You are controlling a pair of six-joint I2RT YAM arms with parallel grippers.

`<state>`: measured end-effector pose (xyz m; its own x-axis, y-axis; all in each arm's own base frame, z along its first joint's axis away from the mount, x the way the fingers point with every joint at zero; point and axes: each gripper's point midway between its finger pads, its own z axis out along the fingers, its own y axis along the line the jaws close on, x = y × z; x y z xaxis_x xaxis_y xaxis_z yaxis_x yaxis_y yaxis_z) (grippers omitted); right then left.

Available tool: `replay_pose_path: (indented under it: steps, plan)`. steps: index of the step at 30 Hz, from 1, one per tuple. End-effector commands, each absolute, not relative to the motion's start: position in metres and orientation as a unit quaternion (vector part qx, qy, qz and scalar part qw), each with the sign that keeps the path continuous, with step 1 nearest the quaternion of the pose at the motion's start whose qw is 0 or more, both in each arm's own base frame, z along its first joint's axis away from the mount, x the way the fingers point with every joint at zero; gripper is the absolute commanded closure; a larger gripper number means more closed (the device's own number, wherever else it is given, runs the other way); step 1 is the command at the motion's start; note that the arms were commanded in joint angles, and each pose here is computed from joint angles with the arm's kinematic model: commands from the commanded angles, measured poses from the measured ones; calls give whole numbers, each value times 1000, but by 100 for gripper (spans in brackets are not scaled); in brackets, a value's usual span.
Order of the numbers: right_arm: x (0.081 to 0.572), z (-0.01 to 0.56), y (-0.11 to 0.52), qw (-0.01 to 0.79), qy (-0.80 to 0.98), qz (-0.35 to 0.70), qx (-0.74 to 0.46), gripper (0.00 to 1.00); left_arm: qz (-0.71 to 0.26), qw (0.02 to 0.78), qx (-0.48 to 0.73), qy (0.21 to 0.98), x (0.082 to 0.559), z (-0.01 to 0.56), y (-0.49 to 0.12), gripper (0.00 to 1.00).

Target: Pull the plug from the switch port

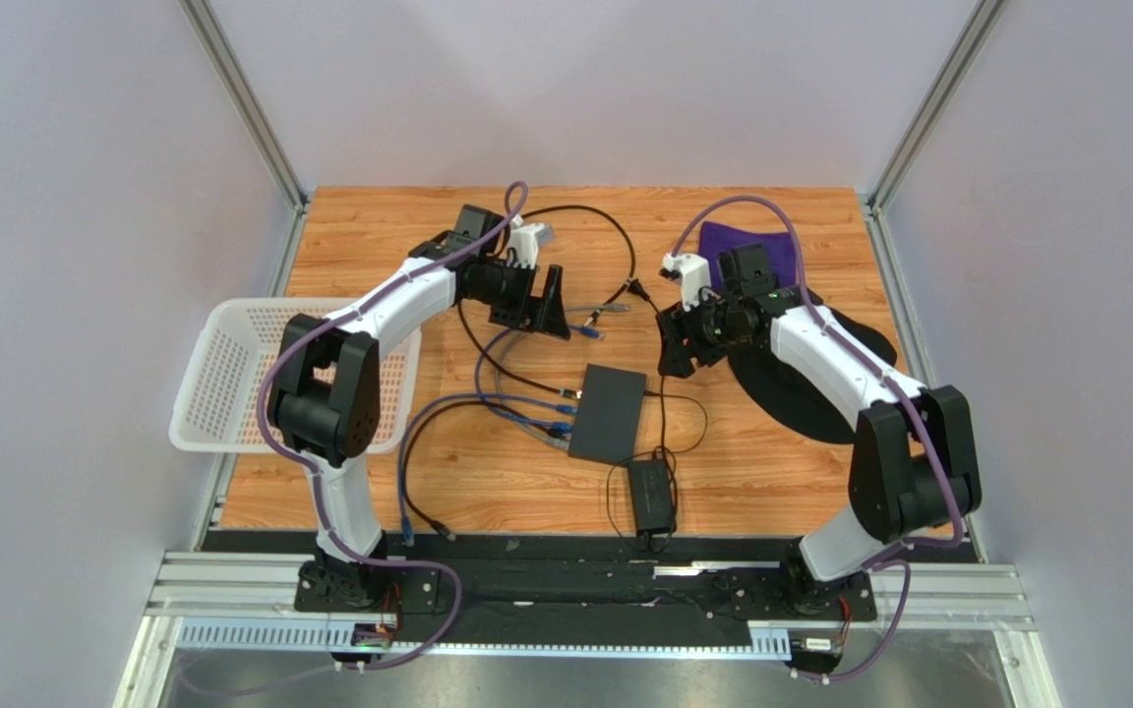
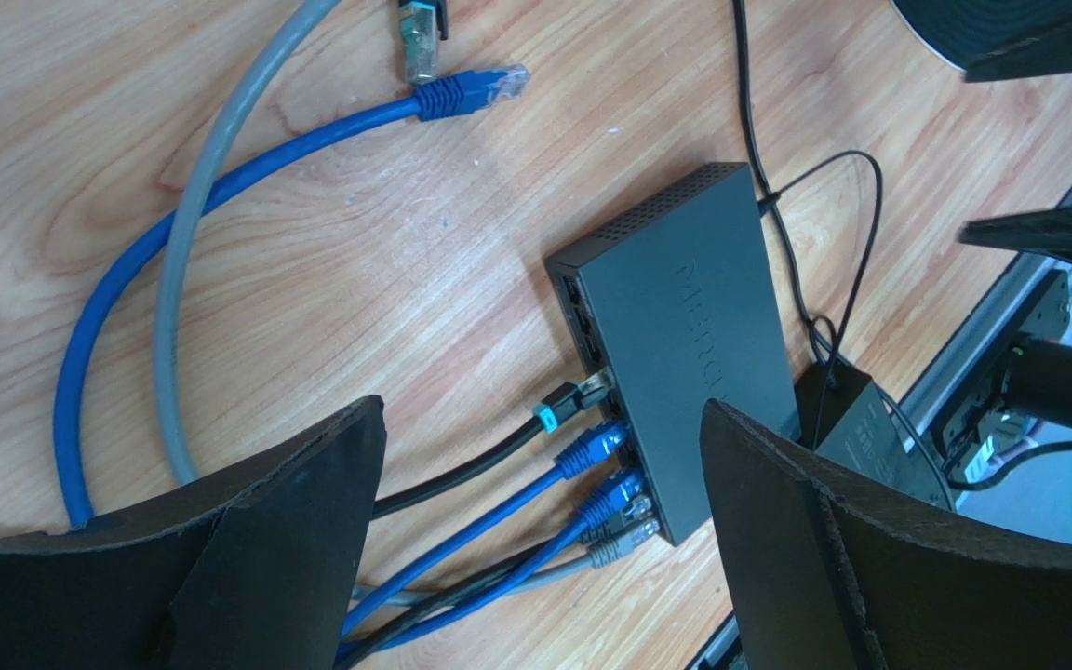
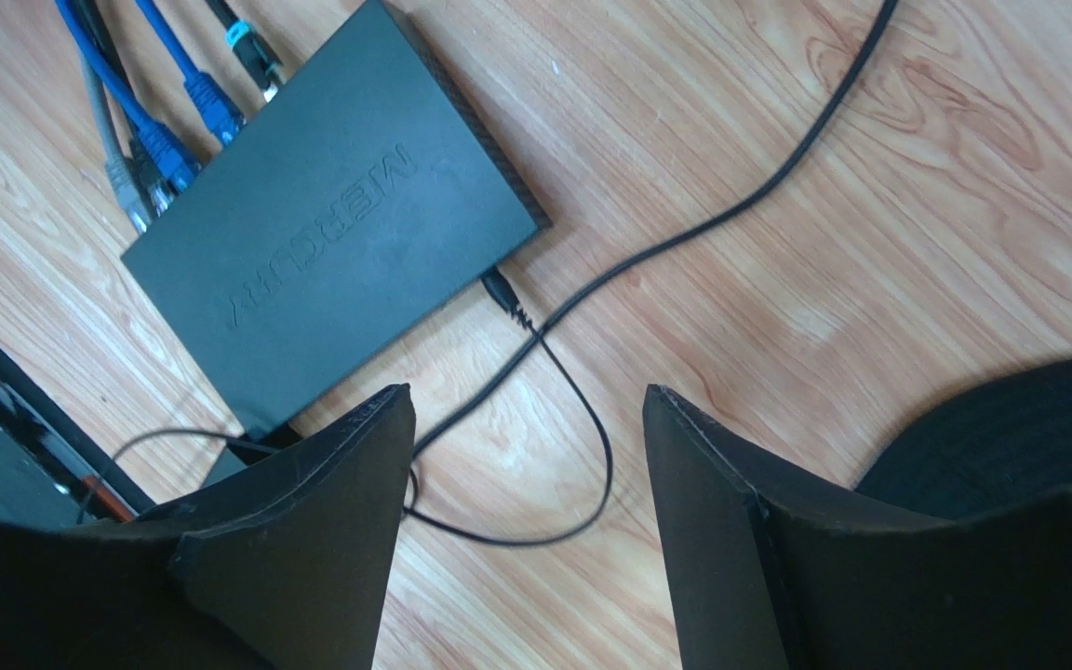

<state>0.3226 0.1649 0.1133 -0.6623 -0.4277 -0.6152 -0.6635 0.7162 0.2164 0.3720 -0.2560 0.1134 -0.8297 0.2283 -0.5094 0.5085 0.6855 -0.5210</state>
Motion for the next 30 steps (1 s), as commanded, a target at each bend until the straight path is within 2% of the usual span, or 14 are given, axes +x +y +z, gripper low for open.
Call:
replay_pose_path:
  steps: [1,3,9,12,15,21,23,26,27,30]
  plan:
    - [358,123,190,296,885,265,-242,39,-342,214,220,888,376,121,-263,9]
    - [365,110,197,271,895,282,-216,43,-336,220,224,888,374,125,-259,8]
    - [380,84,215,222,905,323,-166,46,-335,229,230,885,369,132,-257,8]
    - [396,60,200,206,929,279,-128,44,-331,227,230,887,369,131,-256,8]
    - [411,42,157,201,951,221,-78,43,-330,228,229,887,369,131,-255,8]
    - [421,49,65,230,965,110,-64,41,-325,228,226,889,371,126,-255,8]
    - [420,60,53,240,963,106,-66,41,-322,230,228,890,372,125,-254,8]
    - [417,86,61,271,948,143,-90,37,-328,232,234,885,371,128,-258,8]
    - [410,103,82,285,930,197,-124,37,-332,232,235,884,371,128,-261,8]
    - [389,125,114,300,904,238,-189,37,-335,225,243,882,370,122,-265,8]
